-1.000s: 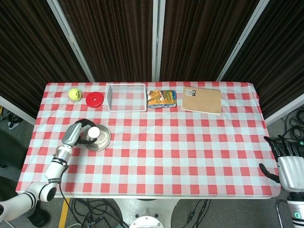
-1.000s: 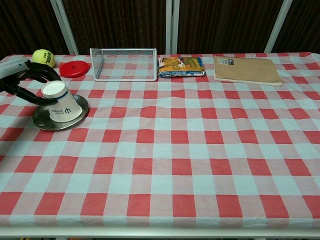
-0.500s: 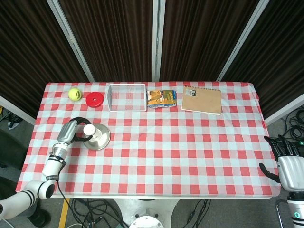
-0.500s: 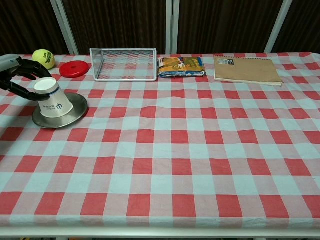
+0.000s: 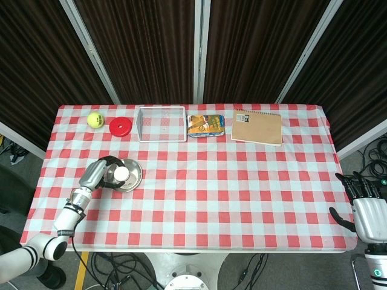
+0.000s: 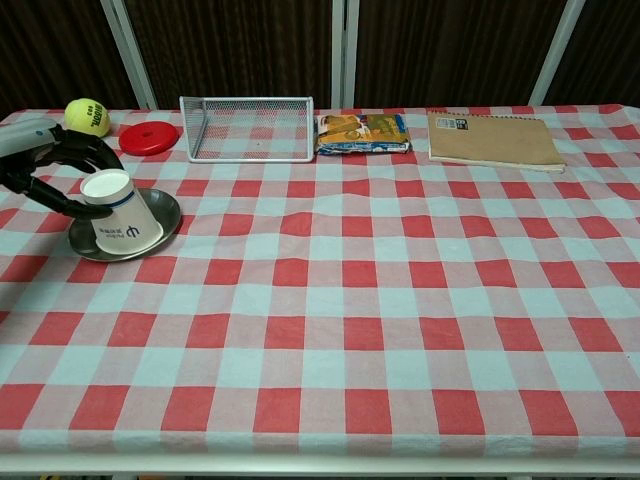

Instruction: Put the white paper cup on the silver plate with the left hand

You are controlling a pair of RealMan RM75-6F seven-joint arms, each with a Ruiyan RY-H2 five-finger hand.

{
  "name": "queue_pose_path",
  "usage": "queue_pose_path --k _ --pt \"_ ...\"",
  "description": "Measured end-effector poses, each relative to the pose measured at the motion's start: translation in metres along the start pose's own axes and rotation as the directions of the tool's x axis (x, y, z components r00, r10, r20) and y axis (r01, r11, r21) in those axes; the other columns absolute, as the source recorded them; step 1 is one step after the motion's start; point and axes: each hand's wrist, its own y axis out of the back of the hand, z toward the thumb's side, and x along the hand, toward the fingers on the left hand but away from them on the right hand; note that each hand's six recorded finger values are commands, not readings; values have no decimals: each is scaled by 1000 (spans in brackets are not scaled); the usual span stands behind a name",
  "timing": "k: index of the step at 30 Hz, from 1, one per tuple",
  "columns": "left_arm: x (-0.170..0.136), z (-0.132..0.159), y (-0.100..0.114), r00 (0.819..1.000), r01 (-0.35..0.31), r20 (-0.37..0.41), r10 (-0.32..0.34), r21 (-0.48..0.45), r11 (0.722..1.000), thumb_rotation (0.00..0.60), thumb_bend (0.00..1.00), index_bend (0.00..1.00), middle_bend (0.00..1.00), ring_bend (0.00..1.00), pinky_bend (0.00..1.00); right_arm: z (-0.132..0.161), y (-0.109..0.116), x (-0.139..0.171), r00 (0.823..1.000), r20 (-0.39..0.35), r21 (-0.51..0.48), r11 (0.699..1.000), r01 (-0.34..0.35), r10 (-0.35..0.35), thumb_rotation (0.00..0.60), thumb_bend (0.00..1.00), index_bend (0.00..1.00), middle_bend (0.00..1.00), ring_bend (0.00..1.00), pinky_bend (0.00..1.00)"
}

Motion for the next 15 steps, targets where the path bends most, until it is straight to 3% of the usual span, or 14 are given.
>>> queue_pose_path --k 8,15 --pt "17 -18 22 991 -108 -76 111 46 993 600 312 519 390 196 166 1 0 1 1000 -7 -2 1000 -2 2 600 163 138 224 73 166" --pt "5 0 4 999 -27 -22 27 5 1000 600 307 517 388 196 166 0 -1 3 1000 -2 -3 1000 -1 1 600 164 138 224 73 166"
